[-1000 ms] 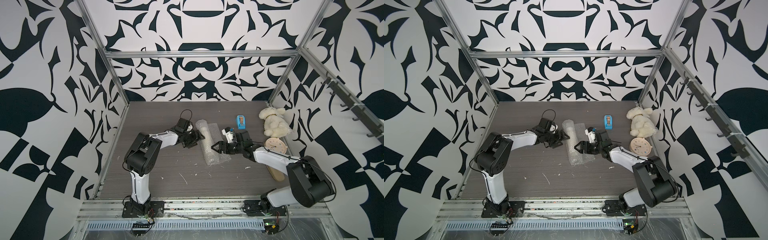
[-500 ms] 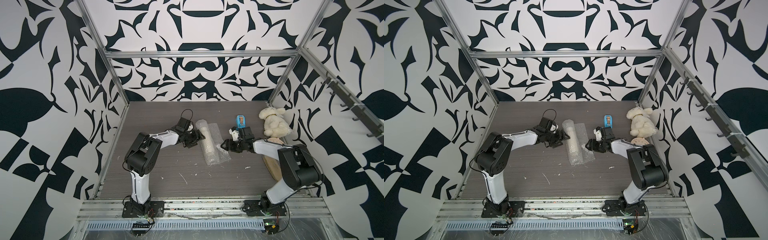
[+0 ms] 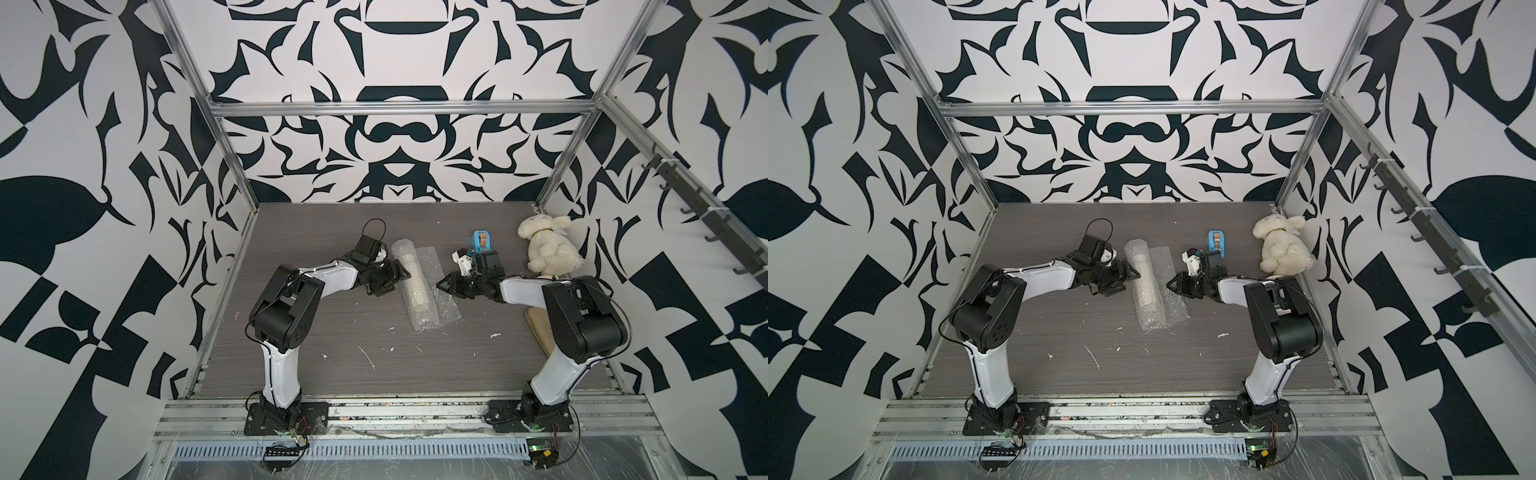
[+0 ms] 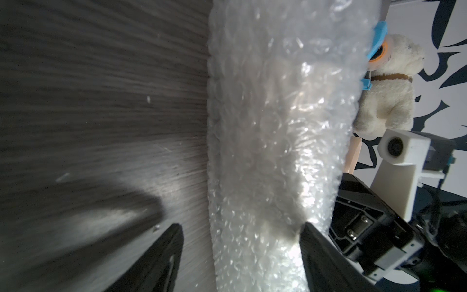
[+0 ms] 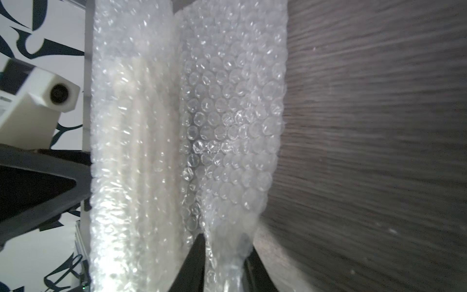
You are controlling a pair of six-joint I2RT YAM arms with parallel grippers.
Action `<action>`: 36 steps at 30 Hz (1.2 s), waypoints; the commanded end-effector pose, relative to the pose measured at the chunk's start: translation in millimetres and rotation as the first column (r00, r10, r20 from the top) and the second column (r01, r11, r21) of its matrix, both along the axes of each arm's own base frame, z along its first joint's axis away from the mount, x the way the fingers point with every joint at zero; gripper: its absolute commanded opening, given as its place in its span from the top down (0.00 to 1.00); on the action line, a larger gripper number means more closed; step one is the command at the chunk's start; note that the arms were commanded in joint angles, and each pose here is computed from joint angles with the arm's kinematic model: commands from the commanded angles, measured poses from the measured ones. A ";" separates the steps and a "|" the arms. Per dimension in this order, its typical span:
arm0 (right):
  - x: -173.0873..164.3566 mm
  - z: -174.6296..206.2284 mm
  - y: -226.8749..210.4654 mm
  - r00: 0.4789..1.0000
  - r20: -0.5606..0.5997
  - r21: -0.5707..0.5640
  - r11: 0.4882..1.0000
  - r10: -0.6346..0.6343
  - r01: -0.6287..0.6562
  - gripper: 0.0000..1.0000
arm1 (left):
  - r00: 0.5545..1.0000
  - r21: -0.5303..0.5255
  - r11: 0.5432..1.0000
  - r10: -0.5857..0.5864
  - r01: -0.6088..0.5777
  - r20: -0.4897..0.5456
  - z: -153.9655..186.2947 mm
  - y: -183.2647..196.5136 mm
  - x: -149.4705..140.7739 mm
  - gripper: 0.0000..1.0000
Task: Wrap vases in bubble wrap
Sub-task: Wrap the vase in bubble wrap.
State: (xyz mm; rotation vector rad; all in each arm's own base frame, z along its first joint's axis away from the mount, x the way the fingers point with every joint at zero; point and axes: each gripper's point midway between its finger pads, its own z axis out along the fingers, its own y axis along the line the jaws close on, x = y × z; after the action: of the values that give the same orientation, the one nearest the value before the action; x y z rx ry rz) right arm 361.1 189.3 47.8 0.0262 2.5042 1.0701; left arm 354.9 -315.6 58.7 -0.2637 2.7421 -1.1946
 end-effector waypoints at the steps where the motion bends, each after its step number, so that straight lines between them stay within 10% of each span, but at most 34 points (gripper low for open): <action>1: 10.3 37.4 10.2 0.996 0.089 0.087 0.996 0.013 -0.020 0.78 | 0.999 0.028 0.999 -0.018 0.019 -0.035 -11.1 -0.4 -5.8 0.24; 36: -4.9 64.4 68.7 0.967 0.140 0.106 0.968 0.213 -0.228 0.66 | 0.986 -0.175 0.972 -0.145 0.157 0.079 40.7 -48.9 17.5 0.16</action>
State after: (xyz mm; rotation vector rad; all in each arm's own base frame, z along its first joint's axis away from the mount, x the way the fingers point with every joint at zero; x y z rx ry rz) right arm 348.0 247.3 92.3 -0.2109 2.4348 1.2447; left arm 376.1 -346.7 90.7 -0.1148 2.6720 -1.3417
